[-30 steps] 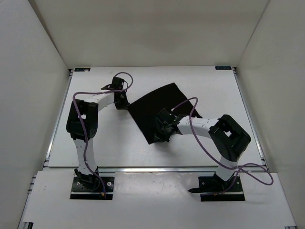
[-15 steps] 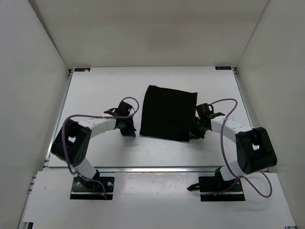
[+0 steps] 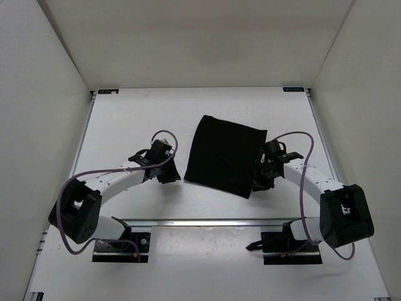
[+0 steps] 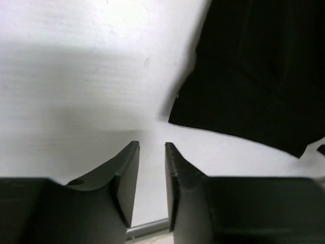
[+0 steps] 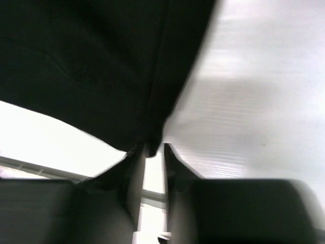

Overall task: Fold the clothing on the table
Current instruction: Flatten the skirt out, then fold the skirt

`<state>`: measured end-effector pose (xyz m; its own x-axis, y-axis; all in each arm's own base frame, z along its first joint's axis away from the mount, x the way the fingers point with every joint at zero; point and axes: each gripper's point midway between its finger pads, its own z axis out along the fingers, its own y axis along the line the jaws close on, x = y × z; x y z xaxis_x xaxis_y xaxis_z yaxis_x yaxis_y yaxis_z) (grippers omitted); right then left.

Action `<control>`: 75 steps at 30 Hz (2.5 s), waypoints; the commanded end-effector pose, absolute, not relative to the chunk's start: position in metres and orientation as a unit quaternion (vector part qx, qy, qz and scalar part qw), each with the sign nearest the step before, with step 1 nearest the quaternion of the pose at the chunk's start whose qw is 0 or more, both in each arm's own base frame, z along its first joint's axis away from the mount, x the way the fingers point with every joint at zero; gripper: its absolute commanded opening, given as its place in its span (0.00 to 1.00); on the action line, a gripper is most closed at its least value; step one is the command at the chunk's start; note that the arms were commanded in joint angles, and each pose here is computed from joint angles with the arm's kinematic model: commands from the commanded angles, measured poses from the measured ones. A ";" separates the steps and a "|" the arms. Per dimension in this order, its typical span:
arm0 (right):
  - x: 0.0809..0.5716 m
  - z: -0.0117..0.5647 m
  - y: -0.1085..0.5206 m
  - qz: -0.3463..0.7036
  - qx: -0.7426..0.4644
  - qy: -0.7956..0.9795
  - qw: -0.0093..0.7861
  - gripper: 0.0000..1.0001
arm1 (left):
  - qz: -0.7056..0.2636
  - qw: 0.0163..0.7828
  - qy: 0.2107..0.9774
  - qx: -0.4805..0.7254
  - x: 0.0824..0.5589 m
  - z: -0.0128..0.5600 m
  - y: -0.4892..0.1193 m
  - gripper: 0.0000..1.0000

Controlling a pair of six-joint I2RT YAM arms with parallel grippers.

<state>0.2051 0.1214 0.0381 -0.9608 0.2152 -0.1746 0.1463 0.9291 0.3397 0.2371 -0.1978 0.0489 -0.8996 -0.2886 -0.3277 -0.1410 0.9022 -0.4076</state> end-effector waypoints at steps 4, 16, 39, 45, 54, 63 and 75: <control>0.201 0.041 0.110 0.157 0.094 0.977 0.113 0.43 | -0.193 0.240 0.944 -0.115 0.267 0.053 -0.200 0.47; 0.183 0.025 0.132 0.211 0.185 0.953 0.118 0.47 | -0.228 0.265 0.930 -0.118 0.284 0.049 -0.224 0.61; 0.240 0.069 0.154 0.215 0.065 0.967 0.123 0.00 | -0.207 0.252 0.938 -0.120 0.275 0.077 -0.190 0.00; 0.205 0.068 0.161 0.204 0.037 0.974 0.094 0.00 | -0.190 0.189 0.958 -0.099 0.212 0.067 -0.178 0.00; 0.124 0.091 0.158 0.251 0.041 0.965 0.066 0.00 | -0.212 0.142 0.960 -0.115 0.136 0.078 -0.164 0.00; 0.083 0.122 0.163 0.335 0.074 0.938 0.041 0.00 | -0.255 0.125 0.948 -0.145 0.112 0.097 -0.164 0.00; 0.154 0.143 0.140 0.290 0.061 0.952 0.074 0.00 | -0.284 0.184 0.926 -0.166 0.200 0.149 -0.178 0.00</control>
